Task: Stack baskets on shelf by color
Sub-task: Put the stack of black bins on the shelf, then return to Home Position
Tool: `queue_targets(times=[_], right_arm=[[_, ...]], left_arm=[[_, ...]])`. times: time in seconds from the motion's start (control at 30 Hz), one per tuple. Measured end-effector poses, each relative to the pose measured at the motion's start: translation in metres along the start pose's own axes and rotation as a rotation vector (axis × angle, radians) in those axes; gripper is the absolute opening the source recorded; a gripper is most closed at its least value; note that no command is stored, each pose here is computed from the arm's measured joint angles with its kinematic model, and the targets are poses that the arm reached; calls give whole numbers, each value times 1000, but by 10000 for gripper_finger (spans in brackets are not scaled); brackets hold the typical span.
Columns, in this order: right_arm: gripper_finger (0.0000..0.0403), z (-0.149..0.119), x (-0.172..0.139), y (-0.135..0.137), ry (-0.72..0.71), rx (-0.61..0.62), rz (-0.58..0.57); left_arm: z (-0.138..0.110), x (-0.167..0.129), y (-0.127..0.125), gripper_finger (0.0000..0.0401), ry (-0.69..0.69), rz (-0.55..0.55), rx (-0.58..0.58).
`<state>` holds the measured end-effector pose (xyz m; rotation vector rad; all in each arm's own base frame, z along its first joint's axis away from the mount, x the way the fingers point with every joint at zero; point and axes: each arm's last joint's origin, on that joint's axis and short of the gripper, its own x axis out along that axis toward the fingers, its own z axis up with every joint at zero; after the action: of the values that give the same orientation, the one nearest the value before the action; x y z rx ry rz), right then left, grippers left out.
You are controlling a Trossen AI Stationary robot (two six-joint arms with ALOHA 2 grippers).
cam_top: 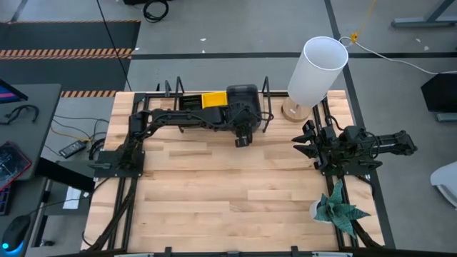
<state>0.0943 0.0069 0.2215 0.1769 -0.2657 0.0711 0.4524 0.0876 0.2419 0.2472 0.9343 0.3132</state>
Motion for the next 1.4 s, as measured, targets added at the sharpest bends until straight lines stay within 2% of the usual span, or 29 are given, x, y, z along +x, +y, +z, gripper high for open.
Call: queue_targets(times=[0.4,0.77,0.87,1.07,1.27,1.4], right_arm=[[130,0,0,0,0,0,0],[130,0,0,0,0,0,0],[130,0,0,0,0,0,0],[130,0,0,0,-2,0,1],[130,0,0,0,-4,0,1],[130,1,0,0,-5,0,2]], left_arm=[[2,-1,1,118,4,92,76],[3,-2,0,121,15,159,86],[3,-11,-2,121,24,152,109],[14,-56,0,121,-55,125,129],[21,-127,-7,117,-222,-130,158],[7,-167,-22,107,-259,-162,185]])
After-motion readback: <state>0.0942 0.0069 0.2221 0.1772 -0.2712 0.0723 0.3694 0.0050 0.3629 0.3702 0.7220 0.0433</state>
